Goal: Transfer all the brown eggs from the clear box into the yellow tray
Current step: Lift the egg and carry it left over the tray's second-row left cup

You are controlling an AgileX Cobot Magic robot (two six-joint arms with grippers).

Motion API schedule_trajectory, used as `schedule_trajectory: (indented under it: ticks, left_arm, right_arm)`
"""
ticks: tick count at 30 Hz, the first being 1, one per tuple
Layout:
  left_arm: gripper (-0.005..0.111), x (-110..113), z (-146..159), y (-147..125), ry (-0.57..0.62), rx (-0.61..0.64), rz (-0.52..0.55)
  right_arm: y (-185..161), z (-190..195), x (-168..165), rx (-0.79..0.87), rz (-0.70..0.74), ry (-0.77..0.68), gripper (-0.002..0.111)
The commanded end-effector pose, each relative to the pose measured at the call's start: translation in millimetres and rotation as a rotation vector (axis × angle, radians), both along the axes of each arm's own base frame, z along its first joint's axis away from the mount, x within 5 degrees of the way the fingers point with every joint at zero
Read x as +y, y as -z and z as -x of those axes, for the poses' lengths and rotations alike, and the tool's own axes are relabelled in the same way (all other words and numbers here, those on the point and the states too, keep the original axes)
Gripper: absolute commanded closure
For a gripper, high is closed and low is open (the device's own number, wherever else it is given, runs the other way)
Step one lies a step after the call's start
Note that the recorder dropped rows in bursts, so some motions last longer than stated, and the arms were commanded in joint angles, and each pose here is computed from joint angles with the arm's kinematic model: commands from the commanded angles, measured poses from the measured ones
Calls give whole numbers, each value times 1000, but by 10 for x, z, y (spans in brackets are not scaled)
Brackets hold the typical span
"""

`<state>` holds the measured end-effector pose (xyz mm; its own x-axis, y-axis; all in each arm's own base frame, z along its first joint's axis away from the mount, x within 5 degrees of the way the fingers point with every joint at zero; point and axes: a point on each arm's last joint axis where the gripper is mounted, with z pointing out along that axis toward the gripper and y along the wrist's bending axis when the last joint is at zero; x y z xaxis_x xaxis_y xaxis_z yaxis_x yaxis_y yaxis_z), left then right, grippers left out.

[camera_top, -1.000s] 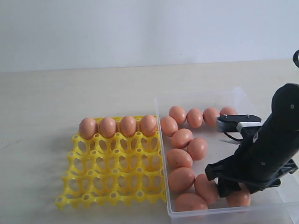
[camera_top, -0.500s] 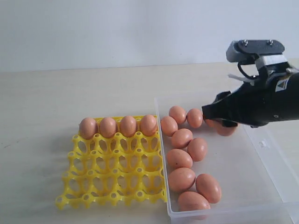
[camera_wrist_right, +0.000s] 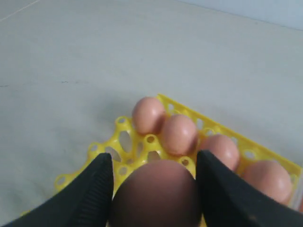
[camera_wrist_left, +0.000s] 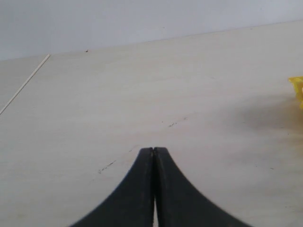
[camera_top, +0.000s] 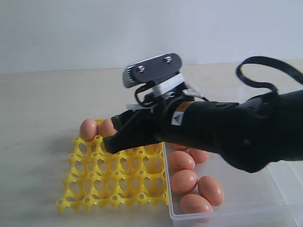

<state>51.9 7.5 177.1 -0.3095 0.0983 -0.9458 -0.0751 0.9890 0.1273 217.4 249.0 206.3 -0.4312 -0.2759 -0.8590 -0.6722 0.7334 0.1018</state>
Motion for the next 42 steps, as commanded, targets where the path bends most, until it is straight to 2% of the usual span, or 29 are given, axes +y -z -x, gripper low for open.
schedule_trajectory:
  ticks: [1,9,19,37,42]
  left_arm:
    - [107,-3,-3,-21,5,-13,2]
    - [107,-3,-3,-21,5,-13,2]
    - [107,-3,-3,-21,5,-13,2]
    - [107,-3,-3,-21,5,-13,2]
    - [107,-3,-3,-21,5,-13,2]
  right_arm:
    - [20,-75,368,-115,48,-109,108]
    - [257,-246,844,-163,162,-230,108]
    - [446,-413,1143,-102,239,-294,108]
    - [438,-551,1108,-52,195,-223,108]
    - [554,-599,1087,-7,186,-186,108]
